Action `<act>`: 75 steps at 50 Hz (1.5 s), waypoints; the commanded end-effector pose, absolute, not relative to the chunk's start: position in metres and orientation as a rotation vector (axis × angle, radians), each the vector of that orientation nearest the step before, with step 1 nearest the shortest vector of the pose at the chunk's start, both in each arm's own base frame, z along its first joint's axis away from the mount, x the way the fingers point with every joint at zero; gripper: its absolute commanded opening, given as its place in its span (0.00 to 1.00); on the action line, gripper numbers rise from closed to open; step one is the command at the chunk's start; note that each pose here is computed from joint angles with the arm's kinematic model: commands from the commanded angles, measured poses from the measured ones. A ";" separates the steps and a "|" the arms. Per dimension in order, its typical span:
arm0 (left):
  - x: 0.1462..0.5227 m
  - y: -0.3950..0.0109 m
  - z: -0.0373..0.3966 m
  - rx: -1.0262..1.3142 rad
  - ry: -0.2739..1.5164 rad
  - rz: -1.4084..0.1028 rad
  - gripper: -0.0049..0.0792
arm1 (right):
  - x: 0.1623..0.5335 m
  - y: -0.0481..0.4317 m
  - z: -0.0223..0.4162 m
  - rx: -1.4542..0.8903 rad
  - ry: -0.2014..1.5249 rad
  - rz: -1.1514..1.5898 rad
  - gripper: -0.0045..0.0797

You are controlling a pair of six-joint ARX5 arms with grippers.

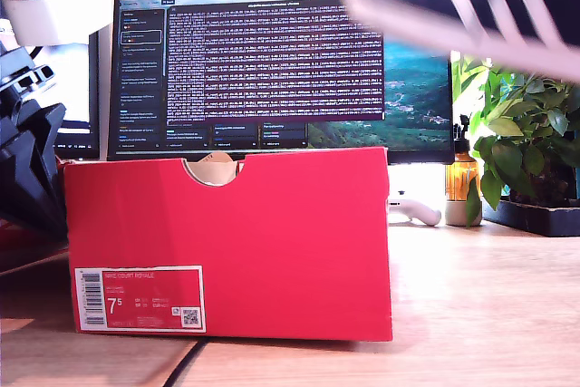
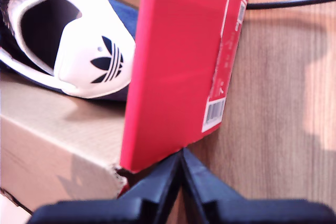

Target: Pack the blue shoes by picking the first shoe and placing it inside the red shoebox, left side, then picking and rotating the second shoe and placing it in the shoebox

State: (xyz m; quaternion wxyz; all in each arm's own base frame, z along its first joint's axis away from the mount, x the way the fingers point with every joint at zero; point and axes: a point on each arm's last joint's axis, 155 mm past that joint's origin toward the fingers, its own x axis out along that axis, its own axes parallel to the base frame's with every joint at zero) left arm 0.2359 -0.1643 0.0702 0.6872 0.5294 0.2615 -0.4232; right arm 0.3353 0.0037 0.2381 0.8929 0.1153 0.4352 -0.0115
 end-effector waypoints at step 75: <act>0.231 -0.171 0.067 1.171 0.586 -0.994 0.04 | 0.445 0.222 0.275 -0.565 0.205 0.829 0.04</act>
